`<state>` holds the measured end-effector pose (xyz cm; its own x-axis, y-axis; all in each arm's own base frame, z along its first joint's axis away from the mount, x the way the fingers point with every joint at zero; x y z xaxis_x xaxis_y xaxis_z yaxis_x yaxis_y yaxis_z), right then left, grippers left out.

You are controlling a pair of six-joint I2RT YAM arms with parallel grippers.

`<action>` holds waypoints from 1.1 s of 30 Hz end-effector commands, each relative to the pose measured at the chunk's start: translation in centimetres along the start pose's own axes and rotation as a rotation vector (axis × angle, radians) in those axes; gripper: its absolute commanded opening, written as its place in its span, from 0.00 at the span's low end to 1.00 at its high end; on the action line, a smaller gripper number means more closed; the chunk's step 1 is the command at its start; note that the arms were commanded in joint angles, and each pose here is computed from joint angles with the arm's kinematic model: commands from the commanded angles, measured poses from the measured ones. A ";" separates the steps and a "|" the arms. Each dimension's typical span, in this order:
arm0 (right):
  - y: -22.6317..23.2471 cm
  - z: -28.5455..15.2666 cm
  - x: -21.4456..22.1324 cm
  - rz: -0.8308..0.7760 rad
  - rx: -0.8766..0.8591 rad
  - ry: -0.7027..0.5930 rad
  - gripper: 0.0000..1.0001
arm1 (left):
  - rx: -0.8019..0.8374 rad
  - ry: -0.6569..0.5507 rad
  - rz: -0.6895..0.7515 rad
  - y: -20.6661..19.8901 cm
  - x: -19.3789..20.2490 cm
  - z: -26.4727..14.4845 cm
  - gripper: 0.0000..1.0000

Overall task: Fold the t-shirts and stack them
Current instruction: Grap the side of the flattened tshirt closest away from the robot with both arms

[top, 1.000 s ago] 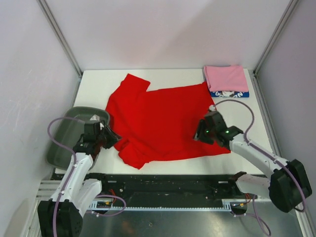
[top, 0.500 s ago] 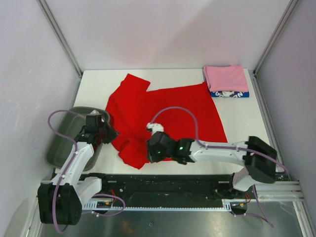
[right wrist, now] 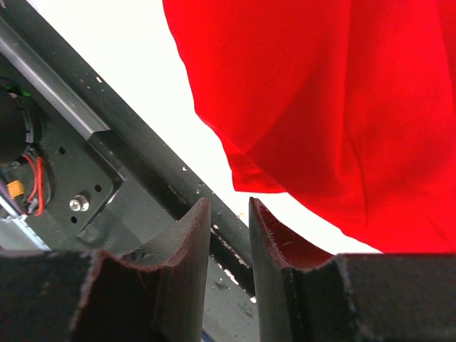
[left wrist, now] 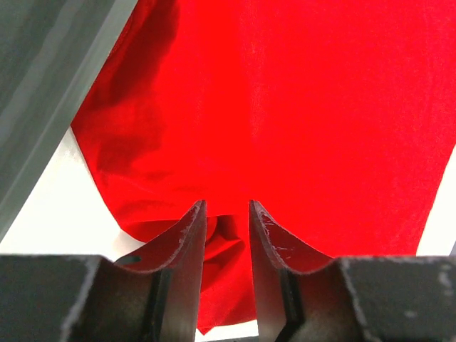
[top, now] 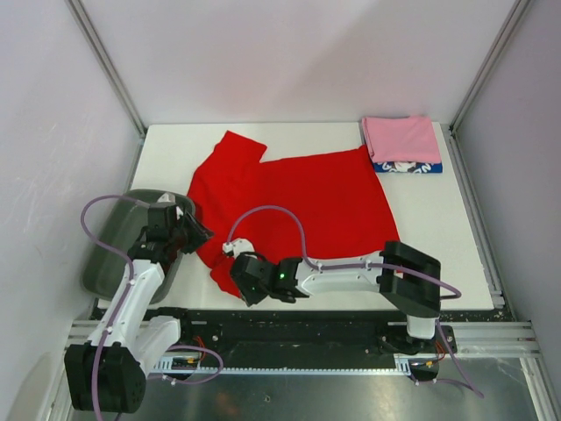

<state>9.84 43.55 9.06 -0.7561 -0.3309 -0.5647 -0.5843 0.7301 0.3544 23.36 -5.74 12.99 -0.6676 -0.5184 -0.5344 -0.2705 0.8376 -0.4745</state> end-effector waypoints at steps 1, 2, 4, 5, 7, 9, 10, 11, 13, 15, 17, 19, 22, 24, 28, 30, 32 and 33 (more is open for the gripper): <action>0.9 0.8 -0.6 -0.056 0.013 -0.019 0.32 | 0.056 -0.038 0.037 -1.3 -1.2 -0.8 0.35; 1.0 1.1 -0.4 -0.063 0.018 -0.011 0.32 | 0.055 -0.035 0.037 -1.3 -1.1 -0.8 0.35; 1.0 1.5 0.0 -0.075 0.025 0.003 0.32 | 0.055 -0.030 0.037 -1.2 -1.0 -0.7 0.35; 1.1 1.7 0.2 -0.078 0.027 0.009 0.32 | 0.052 -0.028 0.036 -1.2 -0.9 -0.7 0.35; 1.1 2.1 0.4 -0.085 0.032 0.017 0.32 | 0.051 -0.022 0.033 -1.1 -0.8 -0.6 0.35; 1.0 2.4 0.7 -0.091 0.037 0.025 0.32 | 0.049 -0.015 0.032 -1.0 -0.6 -0.5 0.35; 1.0 2.6 0.8 -0.093 0.041 0.029 0.32 | 0.048 -0.014 0.031 -1.0 -0.6 -0.5 0.35; 0.9 2.8 0.9 -0.095 0.047 0.033 0.32 | 0.048 -0.011 0.030 -0.9 -0.5 -0.4 0.35; 0.8 3.1 1.1 -0.098 0.056 0.040 0.32 | 0.049 -0.007 0.032 -0.9 -0.4 -0.4 0.35; 0.6 3.3 1.3 -0.097 0.063 0.043 0.32 | 0.049 -0.005 0.035 -0.9 -0.3 -0.4 0.35; 0.6 3.4 1.2 -0.097 0.070 0.041 0.31 | 0.048 -0.001 0.038 -0.8 -0.2 -0.3 0.35; 0.4 3.3 0.9 -0.093 0.082 0.035 0.26 | 0.050 0.005 0.043 -0.8 -0.1 -0.3 0.36; 0.4 2.9 0.0 -0.085 0.097 0.017 0.09 | 0.059 0.021 0.054 -0.8 0.1 -0.1 0.35; 0.5 2.2 -1.0 -0.079 0.102 -0.002 0.02 | 0.065 0.031 0.064 -0.8 0.3 -0.1 0.36; 0.4 -0.1 -4.1 -0.047 0.094 -0.058 0.00 | 0.083 0.044 0.092 -1.0 0.4 0.0 0.35; -0.5 -1.5 -5.9 -0.006 0.088 -0.079 0.00 | 0.095 0.052 0.108 -1.1 0.5 0.0 0.35; -1.7 -2.6 -7.7 0.027 0.086 -0.106 0.00 | 0.106 0.064 0.120 -1.3 0.6 0.0 0.35; -2.1 -3.1 -8.3 0.033 0.085 -0.115 0.00 | 0.112 0.068 0.126 -1.3 0.6 0.0 0.35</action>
<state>12.76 43.89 8.83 -0.7439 -0.3648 -0.5599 -0.5698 0.7840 0.2462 22.98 -6.61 12.55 -0.7258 -0.4514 -0.5191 -0.1900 0.8568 -0.4794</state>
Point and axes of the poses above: each gripper's point midway between its finger pads, its own z axis out along the fingers, its own y axis along the line the jaws close on, x = y × z, the point moved 3 cm from there along -z, back along the fingers, and after that the axes turned 7 degrees about z, right-handed, at the moved point
